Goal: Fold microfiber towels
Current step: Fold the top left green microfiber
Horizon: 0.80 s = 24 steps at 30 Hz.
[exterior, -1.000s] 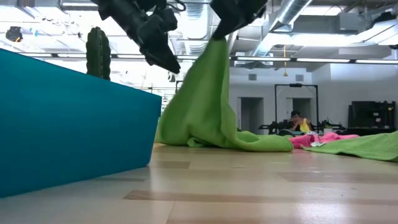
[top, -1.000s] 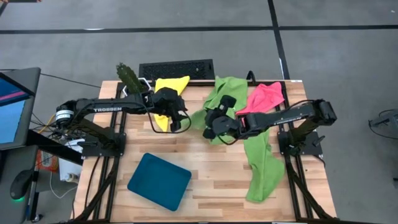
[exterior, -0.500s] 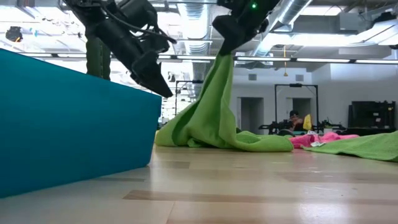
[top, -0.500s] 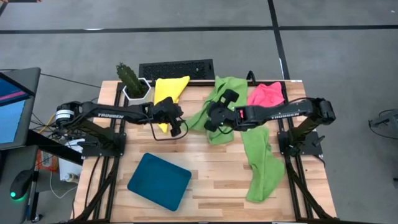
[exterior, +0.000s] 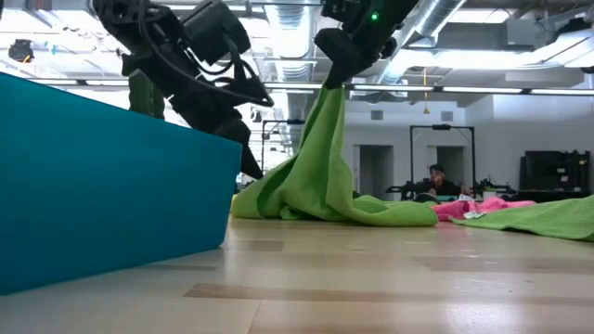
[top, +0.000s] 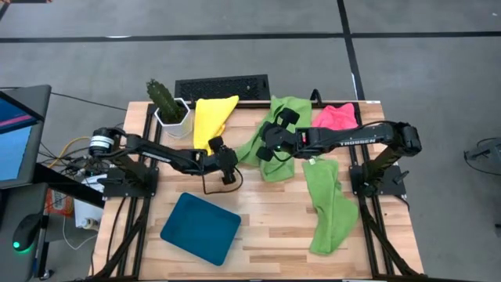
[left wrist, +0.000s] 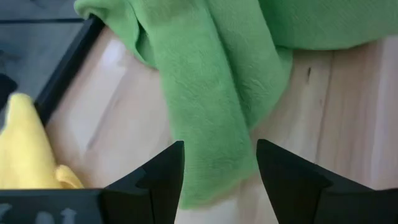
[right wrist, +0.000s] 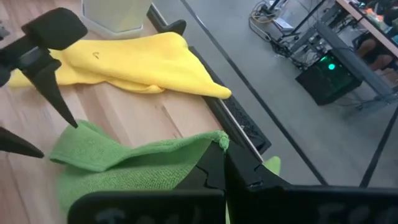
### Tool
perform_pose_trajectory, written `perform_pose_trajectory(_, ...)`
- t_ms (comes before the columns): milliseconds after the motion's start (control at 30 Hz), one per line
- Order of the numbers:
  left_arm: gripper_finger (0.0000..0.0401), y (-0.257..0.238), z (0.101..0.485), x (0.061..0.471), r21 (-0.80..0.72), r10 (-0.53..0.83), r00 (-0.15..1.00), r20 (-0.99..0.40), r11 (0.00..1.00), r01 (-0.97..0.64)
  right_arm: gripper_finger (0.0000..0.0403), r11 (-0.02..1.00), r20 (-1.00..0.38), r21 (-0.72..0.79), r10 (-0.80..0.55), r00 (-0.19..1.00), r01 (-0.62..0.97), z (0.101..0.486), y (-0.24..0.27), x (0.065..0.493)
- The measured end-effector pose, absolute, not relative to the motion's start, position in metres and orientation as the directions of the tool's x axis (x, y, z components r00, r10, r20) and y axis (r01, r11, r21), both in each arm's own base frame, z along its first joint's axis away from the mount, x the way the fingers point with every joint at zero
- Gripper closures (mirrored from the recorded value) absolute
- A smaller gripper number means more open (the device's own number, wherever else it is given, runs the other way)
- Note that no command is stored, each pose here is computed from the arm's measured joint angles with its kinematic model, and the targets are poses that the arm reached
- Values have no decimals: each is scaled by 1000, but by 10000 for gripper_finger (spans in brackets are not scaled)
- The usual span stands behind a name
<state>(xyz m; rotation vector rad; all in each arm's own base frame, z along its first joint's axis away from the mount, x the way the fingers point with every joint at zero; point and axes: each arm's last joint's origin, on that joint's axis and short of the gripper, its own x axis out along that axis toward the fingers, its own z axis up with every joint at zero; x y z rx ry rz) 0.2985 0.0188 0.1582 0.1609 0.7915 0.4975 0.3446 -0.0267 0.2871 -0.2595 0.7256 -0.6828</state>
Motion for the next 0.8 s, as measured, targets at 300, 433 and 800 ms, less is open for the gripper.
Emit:
perform_pose_trajectory(300, 206, 4, 150, 303, 296, 486, 605, -631, 872, -391, 391, 755, -524, -444, -656, 543, 483, 287, -29, 344)
perform_pose_trajectory(433, 206, 0, 137, 307, 341, 531, 579, -619, 845, -411, 392, 755, -528, -447, -656, 540, 480, 287, -28, 344)
perform_pose_trajectory(800, 211, 3, 122, 311, 404, 619, 515, -592, 782, -475, 392, 755, -534, -452, -656, 533, 475, 286, -28, 343)
